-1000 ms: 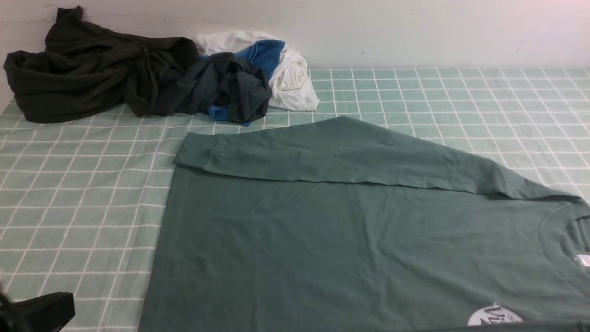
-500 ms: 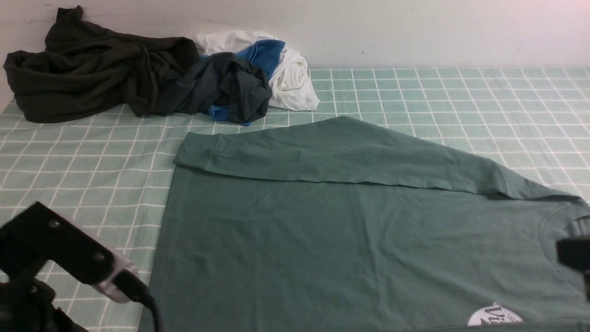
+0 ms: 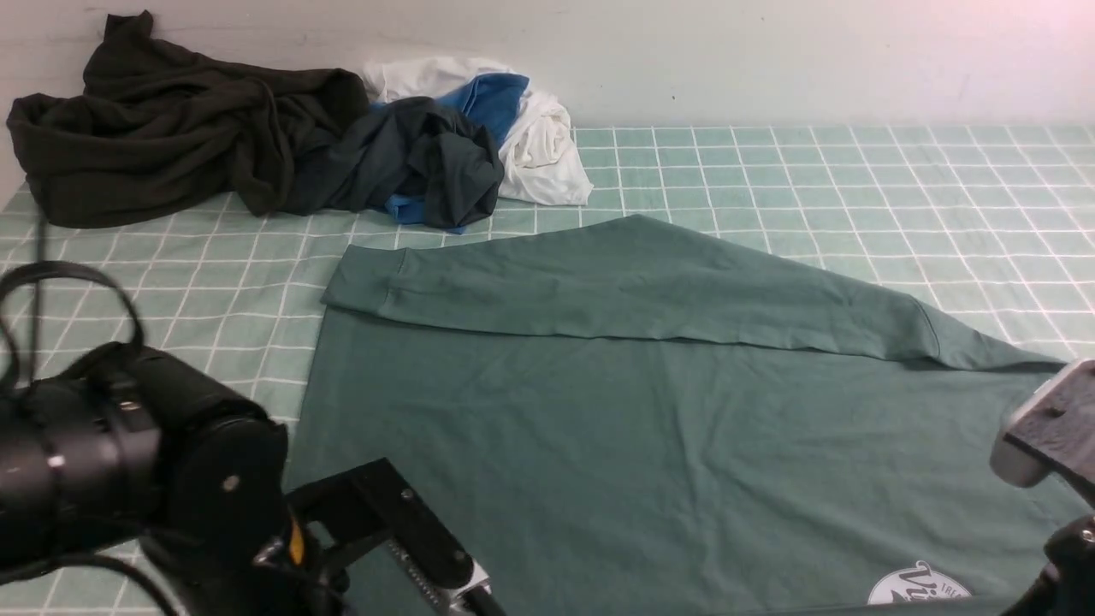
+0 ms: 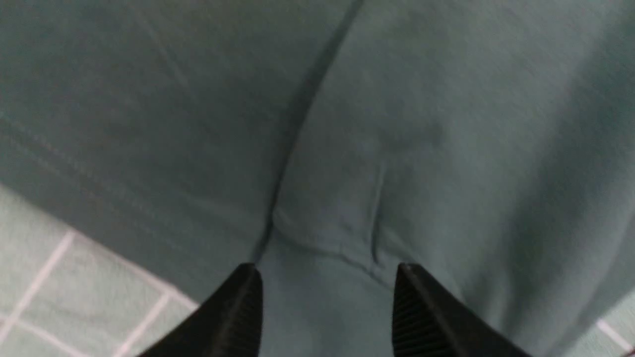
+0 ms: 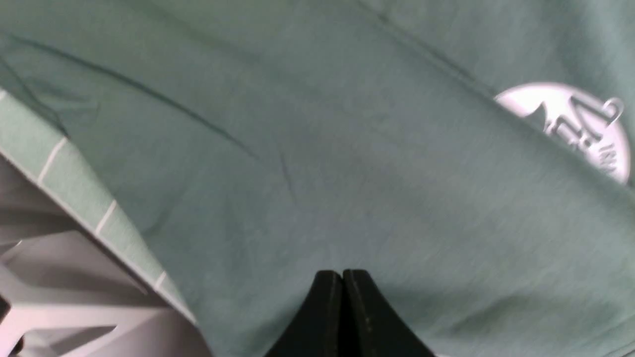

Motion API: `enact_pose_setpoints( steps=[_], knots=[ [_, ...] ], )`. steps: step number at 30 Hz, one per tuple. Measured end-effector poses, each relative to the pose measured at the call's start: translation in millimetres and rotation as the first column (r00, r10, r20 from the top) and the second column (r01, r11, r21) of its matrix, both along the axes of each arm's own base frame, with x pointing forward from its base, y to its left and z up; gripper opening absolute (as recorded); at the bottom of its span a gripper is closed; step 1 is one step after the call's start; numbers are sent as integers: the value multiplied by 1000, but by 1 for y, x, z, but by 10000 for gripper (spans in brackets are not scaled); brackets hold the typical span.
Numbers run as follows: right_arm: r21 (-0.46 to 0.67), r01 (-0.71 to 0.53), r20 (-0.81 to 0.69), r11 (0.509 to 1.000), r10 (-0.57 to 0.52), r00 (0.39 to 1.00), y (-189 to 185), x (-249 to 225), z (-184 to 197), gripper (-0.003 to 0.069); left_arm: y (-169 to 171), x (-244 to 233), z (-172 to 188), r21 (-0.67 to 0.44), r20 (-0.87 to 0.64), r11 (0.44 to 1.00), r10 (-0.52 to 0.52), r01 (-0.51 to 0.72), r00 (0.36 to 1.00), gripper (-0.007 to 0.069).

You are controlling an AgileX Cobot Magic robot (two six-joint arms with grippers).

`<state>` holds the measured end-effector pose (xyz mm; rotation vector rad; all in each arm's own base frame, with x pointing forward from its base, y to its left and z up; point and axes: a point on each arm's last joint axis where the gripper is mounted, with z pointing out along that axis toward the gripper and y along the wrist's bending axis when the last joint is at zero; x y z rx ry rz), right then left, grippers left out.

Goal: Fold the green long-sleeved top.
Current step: Use the left arm to clamp the cuff closest to it, then use the left arm to drag and place the cuff at the centered position on the left edge of the fabric

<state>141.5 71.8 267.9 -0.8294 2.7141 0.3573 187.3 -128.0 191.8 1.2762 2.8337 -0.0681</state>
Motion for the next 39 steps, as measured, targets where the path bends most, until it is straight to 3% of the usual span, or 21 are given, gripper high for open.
enact_pose_setpoints(
  steps=[4,8,12,16,22,23,28,34,39],
  knots=[
    [1,3,16,1000,-3,1000,0,1,0,-14,-14,21,-23,26,-38,1000,4,-3,999,401],
    [2,4,17,1000,-4,1000,0,2,0,-14,-20,25,-35,43,-114,999,21,-16,993,329],
    [0,5,25,1000,-5,1000,0,2,0,-14,-22,21,-37,32,-183,999,-1,7,983,83],
    [4,9,39,1000,-9,999,0,4,1,-14,-22,26,-28,49,-155,998,-27,35,988,5],
    [-22,14,85,1000,-12,996,-2,7,1,-14,-21,60,12,92,-5,996,-10,10,1000,-1],
    [-41,39,106,998,-35,994,-5,10,1,-14,-19,78,31,79,61,997,17,-21,998,-1],
    [-89,115,163,989,-99,982,-12,16,2,-14,-10,116,58,44,153,995,85,-92,985,2],
    [-117,184,216,976,-156,964,-17,21,3,-14,-5,171,48,39,174,990,129,-137,976,13],
    [-119,189,223,975,-159,962,-18,22,3,-14,-4,194,26,59,147,986,144,-154,978,89]
  ],
)
